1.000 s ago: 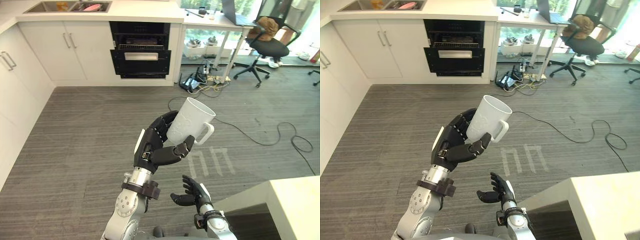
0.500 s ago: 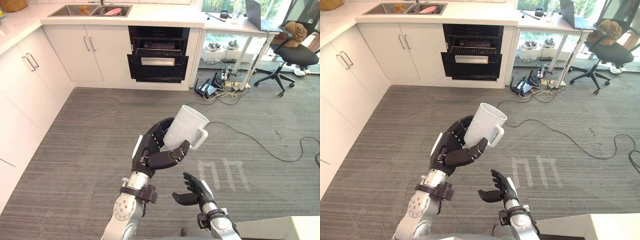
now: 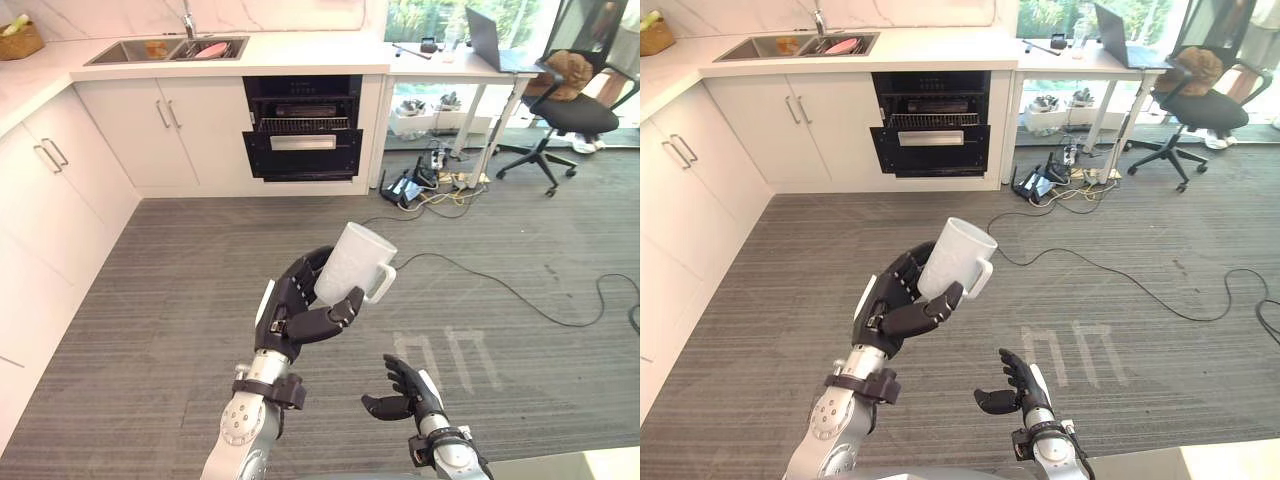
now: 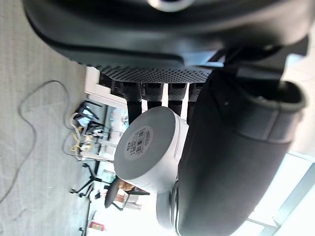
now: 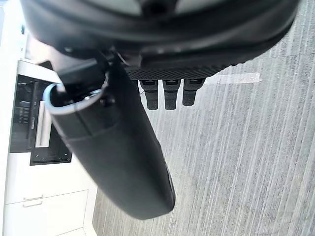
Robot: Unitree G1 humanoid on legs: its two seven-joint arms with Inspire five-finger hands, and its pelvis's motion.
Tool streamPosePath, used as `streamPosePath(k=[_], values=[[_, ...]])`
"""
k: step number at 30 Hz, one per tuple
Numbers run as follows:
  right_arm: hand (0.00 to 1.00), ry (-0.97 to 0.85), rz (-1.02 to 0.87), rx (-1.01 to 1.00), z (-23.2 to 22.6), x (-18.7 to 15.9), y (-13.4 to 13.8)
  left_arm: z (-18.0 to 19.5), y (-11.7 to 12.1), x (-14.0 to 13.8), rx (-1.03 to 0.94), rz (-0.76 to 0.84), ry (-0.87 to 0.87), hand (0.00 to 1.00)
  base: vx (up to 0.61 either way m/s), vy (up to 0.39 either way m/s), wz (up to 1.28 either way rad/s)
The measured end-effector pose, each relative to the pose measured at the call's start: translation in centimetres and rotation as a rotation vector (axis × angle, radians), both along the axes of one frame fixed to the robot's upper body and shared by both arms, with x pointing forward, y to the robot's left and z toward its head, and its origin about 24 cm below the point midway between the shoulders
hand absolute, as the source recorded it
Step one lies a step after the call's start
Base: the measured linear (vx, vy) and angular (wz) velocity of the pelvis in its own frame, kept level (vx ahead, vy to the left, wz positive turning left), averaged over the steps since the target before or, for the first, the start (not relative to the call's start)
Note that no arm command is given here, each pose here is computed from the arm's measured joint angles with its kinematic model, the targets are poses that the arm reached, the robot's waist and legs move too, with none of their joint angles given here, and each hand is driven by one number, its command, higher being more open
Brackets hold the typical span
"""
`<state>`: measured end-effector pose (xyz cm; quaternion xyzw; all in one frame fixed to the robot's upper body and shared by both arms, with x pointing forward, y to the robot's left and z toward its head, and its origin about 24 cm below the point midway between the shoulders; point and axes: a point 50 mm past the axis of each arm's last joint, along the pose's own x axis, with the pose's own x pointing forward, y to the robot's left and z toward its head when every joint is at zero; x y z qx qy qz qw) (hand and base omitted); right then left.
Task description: Walk over to the sink, pick up the cup, carry it to the dishwasher, place the cup inside the dishwasher, then close the dishwasher door
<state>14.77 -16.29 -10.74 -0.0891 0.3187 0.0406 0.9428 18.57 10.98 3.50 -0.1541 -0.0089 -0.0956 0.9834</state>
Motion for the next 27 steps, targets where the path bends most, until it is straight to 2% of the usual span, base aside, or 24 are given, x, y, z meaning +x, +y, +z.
streamPosePath(k=[5, 7, 15, 27], values=[[0.9, 0.006, 0.0, 0.0, -0.1, -0.1, 0.0, 0.0, 0.5, 0.1, 0.004, 0.021, 0.002, 0.3, -0.03, 0.012, -0.04], [0.9, 0.022, -0.009, -0.011, -0.4, -0.4, -0.1, 0.9, -0.3, 1.0, -0.02, 0.006, -0.042, 0.3, 0.0, 0.0, 0.0], [0.9, 0.029, -0.018, -0.01, -0.5, -0.6, -0.2, 0.9, -0.3, 1.0, -0.029, 0.018, -0.04, 0.3, 0.0, 0.0, -0.03], [0.9, 0.002, -0.187, -0.033, -0.1, 0.8, -2.2, -2.9, 0.6, 0.9, 0.004, 0.126, 0.151, 0.3, -0.01, -0.032, 0.21]])
